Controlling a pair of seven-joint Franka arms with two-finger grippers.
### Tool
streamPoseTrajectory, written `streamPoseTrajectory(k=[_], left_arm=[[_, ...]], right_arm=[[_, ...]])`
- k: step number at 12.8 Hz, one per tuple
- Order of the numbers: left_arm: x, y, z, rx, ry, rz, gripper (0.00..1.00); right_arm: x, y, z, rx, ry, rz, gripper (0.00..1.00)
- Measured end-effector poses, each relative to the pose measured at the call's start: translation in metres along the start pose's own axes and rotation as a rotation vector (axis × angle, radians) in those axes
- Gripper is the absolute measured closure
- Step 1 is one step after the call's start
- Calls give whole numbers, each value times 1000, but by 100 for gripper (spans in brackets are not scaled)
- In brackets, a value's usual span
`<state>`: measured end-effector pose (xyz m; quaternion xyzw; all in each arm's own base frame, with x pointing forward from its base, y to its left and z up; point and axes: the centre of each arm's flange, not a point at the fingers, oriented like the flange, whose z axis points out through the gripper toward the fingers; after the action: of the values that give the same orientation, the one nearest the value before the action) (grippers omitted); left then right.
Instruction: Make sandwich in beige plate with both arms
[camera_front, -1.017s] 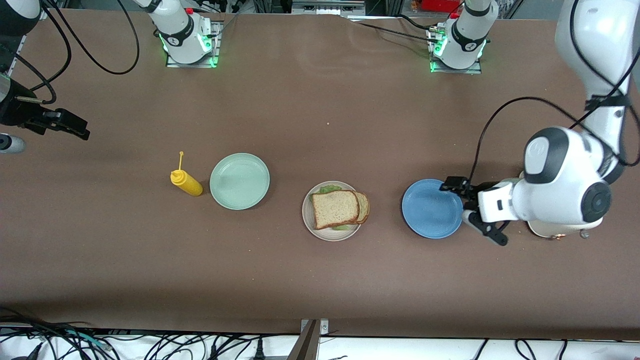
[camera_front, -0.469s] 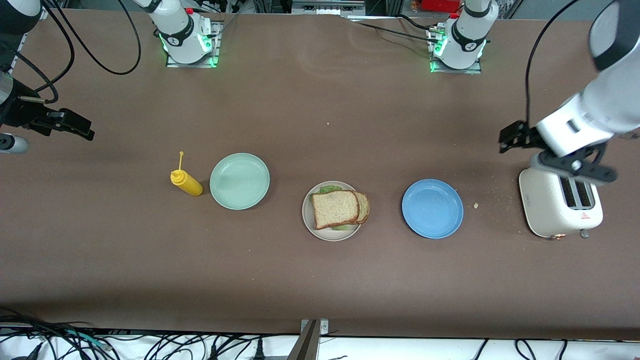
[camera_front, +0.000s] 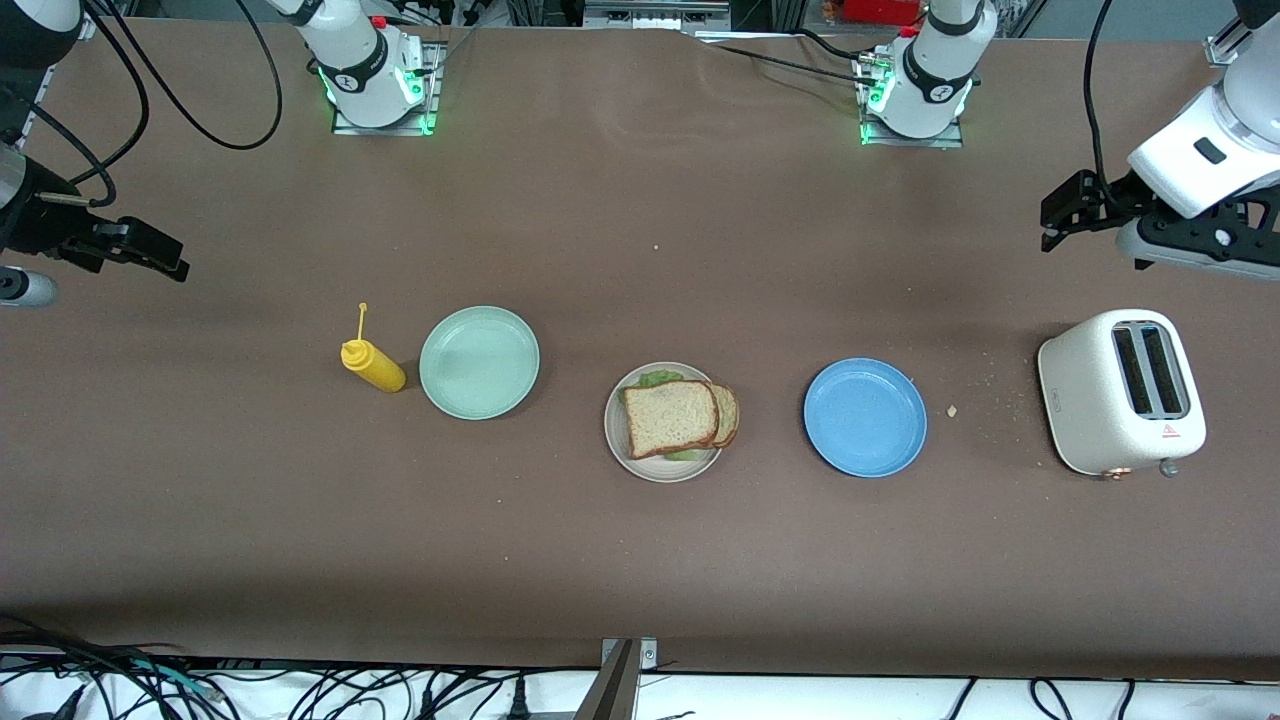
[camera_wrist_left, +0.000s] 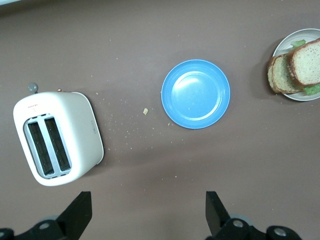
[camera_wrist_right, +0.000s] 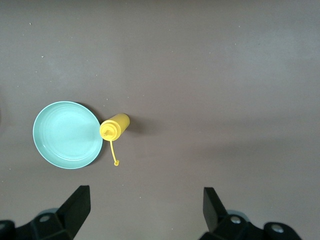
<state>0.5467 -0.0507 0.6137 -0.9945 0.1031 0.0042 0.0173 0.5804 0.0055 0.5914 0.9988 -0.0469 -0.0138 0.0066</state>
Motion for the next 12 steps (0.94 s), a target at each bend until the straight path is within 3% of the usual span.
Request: streamPoseTrajectory(k=[5,12], left_arm=[[-7,-18,8,-47,-25,-45,0],[-8,-17,10,-50,-40,-44,0]], right_arm=[[0,0,0,0,0,0,0],[0,0,0,0,0,0,0]])
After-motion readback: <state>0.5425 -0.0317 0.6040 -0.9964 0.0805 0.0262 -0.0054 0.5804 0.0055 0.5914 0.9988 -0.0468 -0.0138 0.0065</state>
